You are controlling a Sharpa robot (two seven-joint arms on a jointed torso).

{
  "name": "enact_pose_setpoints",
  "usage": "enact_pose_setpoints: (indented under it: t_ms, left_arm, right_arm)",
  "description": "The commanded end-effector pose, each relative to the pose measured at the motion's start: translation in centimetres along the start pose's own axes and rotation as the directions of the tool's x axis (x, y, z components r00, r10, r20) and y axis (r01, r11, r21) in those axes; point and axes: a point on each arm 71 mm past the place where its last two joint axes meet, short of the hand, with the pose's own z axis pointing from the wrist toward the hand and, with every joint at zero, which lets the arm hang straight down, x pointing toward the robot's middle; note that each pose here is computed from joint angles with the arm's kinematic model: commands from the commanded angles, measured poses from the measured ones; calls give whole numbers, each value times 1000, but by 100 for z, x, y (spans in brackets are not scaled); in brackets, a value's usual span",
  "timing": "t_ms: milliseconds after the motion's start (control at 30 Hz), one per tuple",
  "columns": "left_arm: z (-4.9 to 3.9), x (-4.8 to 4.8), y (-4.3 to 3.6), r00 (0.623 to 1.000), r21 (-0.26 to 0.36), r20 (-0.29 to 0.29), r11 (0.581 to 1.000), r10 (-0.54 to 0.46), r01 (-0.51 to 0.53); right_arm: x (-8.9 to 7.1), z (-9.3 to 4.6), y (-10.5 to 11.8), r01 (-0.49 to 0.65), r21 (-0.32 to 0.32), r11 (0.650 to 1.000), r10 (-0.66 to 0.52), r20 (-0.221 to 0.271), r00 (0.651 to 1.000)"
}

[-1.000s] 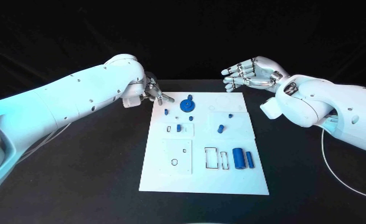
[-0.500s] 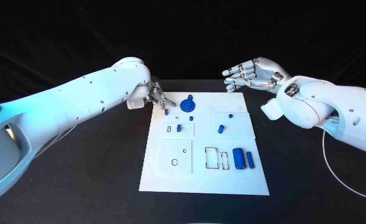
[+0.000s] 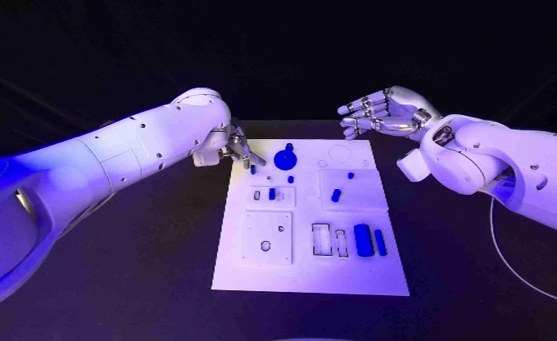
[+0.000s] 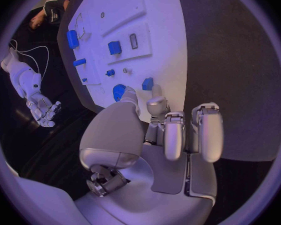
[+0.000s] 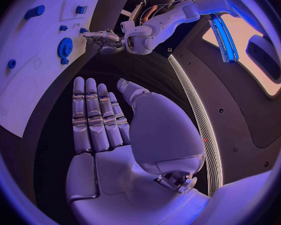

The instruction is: Assemble the parts on the task board

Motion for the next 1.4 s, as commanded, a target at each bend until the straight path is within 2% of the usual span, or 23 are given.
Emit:
enact_pose_setpoints:
  t_ms: [33,233,1400]
  left_arm:
    - [5,9,0,1000,-3,-11,1000,14,-14]
    - [8,15,9,1000,-7,-18,1000,17,-17]
    - [12,36,-69,1000,16,-17,1000,23,-23]
  right_arm:
    - [16,4,9,-3,-12,1000,2,-12,1000]
    - [19,6,9,-3,-12,1000,3,-13,1000]
    - [43,25,16,-5,-14,1000,5,-20,1000]
